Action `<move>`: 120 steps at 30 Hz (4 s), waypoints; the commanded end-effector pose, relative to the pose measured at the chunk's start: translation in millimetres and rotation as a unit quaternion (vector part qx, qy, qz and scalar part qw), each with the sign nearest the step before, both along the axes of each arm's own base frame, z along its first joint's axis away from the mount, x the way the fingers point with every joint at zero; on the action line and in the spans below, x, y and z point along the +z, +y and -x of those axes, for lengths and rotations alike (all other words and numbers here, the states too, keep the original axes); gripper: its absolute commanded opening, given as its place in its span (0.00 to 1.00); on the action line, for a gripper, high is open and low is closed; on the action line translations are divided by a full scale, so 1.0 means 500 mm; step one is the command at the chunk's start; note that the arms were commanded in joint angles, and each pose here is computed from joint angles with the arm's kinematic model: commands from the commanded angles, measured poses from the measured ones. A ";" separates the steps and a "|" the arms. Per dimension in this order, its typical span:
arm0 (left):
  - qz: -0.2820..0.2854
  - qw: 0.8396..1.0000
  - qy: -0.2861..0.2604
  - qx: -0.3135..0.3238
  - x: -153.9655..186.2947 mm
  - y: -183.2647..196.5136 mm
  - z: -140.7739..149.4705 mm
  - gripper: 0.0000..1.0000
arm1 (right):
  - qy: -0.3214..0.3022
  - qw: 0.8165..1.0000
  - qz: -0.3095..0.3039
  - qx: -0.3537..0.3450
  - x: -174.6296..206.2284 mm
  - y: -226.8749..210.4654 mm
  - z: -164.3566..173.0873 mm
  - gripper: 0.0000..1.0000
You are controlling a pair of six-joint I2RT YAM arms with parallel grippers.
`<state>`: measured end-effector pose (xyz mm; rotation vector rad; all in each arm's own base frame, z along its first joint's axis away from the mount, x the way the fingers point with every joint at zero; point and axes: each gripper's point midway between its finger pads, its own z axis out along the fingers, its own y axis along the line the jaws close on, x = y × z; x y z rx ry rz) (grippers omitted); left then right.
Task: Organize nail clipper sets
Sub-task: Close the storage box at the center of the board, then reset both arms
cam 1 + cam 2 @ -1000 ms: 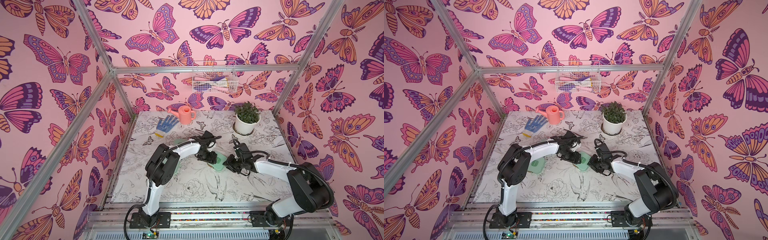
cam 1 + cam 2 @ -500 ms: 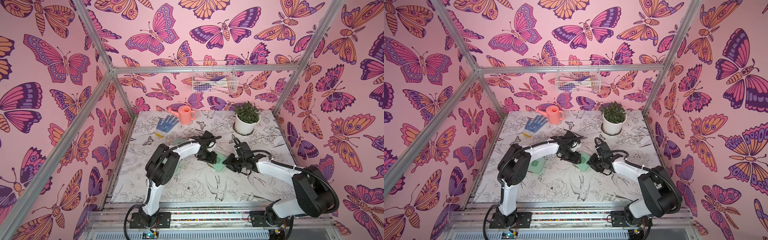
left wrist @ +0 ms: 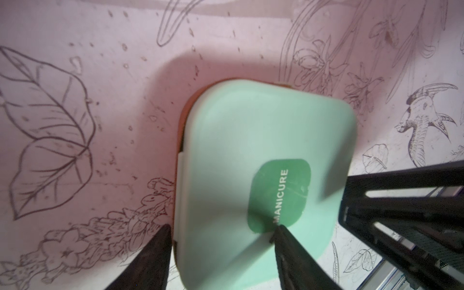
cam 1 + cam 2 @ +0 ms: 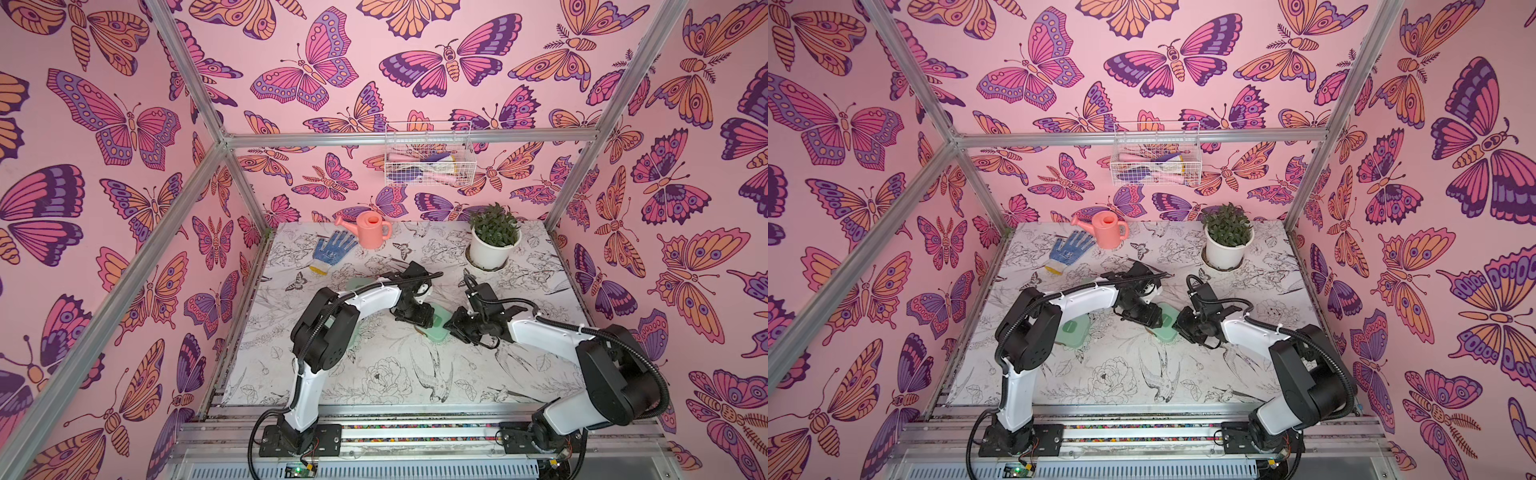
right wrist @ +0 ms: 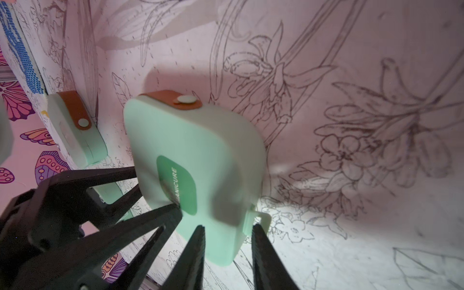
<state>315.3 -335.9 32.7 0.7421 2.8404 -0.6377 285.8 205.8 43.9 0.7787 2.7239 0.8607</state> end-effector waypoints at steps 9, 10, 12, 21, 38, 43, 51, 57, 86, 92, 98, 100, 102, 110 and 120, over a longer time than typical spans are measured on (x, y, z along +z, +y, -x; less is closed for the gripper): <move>-0.080 0.996 0.031 0.000 -0.071 0.061 0.034 0.65 | 0.005 1.000 0.020 -0.001 -0.028 -0.005 0.001 0.33; -0.081 0.996 0.031 0.000 -0.071 0.061 0.035 0.65 | 0.006 1.000 0.020 -0.001 -0.030 -0.006 0.001 0.33; -0.081 0.996 0.031 0.000 -0.071 0.061 0.035 0.65 | 0.006 1.000 0.020 -0.002 -0.033 -0.006 0.001 0.33; -0.080 0.996 0.033 0.000 -0.071 0.062 0.037 0.65 | 0.020 0.999 0.030 0.001 -0.063 -0.009 0.006 0.33; -0.077 0.996 0.037 -0.004 -0.074 0.059 0.040 0.65 | -0.039 0.999 0.006 -0.006 -0.090 0.014 -0.012 0.34; -0.075 0.997 0.037 -0.008 -0.074 0.056 0.040 0.65 | -0.047 0.999 -0.007 -0.005 -0.112 0.024 -0.010 0.34; -0.071 0.997 0.038 -0.012 -0.075 0.053 0.040 0.65 | -0.048 0.999 -0.021 -0.001 -0.128 0.034 -0.010 0.33; -0.075 0.997 0.030 0.017 -0.075 0.065 0.018 0.65 | -0.051 0.998 -0.020 0.020 -0.118 0.056 -0.032 0.33; 0.052 0.594 -0.694 0.404 0.542 0.621 -0.005 0.92 | -0.485 0.703 0.519 -0.017 0.355 -0.359 -0.075 0.69; -0.064 0.687 -0.612 0.387 0.329 0.653 -0.021 0.92 | -0.451 0.775 0.442 -0.032 0.215 -0.419 -0.103 0.75; -0.104 0.686 -0.592 0.409 0.199 0.701 -0.048 0.92 | -0.461 0.765 0.447 -0.035 0.175 -0.432 -0.144 0.79; -0.112 0.686 -0.589 0.413 0.176 0.708 -0.067 0.92 | -0.456 0.774 0.435 -0.060 0.154 -0.461 -0.160 0.79; -0.132 0.701 -0.569 0.410 0.164 0.714 -0.077 0.92 | -0.458 0.778 0.420 -0.094 0.129 -0.489 -0.169 0.79; -0.230 0.703 -0.490 0.461 0.126 0.858 -0.109 0.92 | -0.423 0.812 0.402 -0.017 0.101 -0.455 -0.214 0.83; -0.229 0.708 -0.489 0.456 0.126 0.849 -0.113 0.92 | -0.418 0.814 0.403 -0.014 0.103 -0.455 -0.214 0.99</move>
